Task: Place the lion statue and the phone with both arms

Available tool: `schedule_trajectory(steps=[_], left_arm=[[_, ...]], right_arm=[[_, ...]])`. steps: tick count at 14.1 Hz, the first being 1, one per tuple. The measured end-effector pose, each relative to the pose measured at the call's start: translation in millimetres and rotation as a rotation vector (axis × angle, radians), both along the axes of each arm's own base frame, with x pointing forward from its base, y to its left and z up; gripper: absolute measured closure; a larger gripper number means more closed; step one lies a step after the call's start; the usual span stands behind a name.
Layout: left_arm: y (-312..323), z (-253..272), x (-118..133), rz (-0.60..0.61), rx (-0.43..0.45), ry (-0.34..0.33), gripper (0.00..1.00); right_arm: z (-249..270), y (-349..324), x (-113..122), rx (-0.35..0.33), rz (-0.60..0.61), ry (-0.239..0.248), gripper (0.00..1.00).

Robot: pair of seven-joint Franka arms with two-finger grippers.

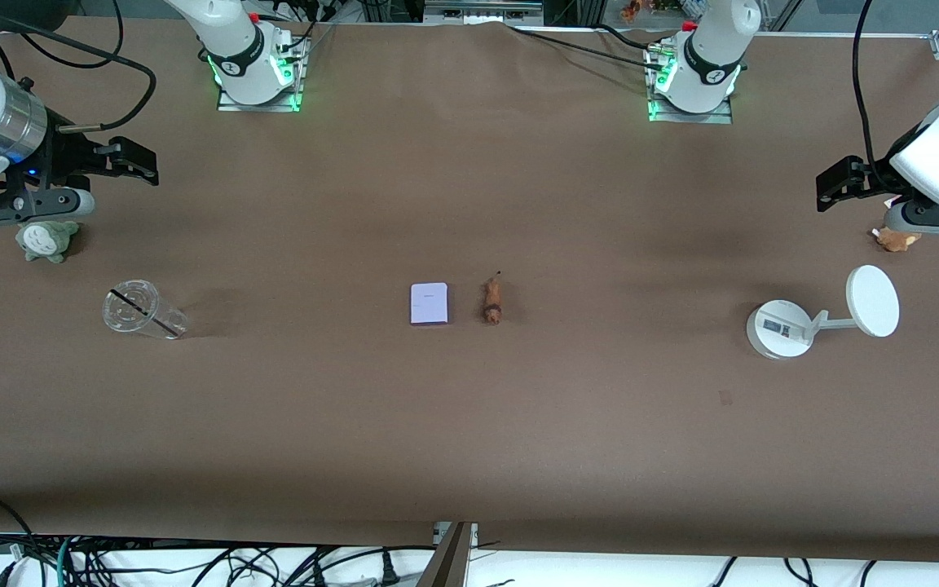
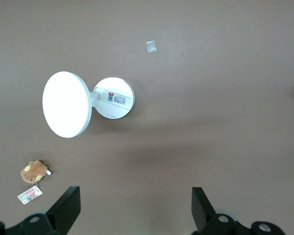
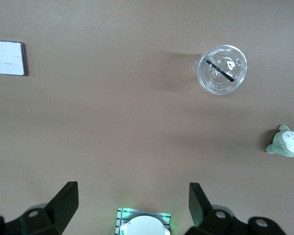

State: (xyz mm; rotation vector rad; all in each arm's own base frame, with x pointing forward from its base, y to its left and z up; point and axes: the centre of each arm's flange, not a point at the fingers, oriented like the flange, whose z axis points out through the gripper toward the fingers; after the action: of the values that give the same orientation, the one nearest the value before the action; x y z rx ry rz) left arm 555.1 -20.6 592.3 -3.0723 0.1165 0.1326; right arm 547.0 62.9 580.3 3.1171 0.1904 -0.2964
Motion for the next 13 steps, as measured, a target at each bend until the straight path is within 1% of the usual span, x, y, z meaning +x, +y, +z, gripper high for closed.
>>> schedule_trajectory(steps=[5, 8, 12, 13], left_arm=[[-5.5, 0.0, -0.2, -0.006, 0.000, 0.000, 0.00], [-5.8, -0.1, -0.2, -0.001, -0.002, -0.001, 0.00], [-6.2, -1.9, 0.2, 0.004, -0.028, 0.006, 0.00], [-7.4, -3.3, -0.6, 0.002, -0.029, 0.016, 0.00]], right_arm=[[-1.2, 0.1, 0.5, 0.000, -0.002, 0.002, 0.00], [-8.0, 0.3, 3.5, -0.001, -0.001, 0.014, 0.00], [-13.6, 2.7, 6.3, 0.000, 0.003, 0.021, 0.00], [-14.7, 5.3, 6.6, 0.000, 0.008, 0.022, 0.00]])
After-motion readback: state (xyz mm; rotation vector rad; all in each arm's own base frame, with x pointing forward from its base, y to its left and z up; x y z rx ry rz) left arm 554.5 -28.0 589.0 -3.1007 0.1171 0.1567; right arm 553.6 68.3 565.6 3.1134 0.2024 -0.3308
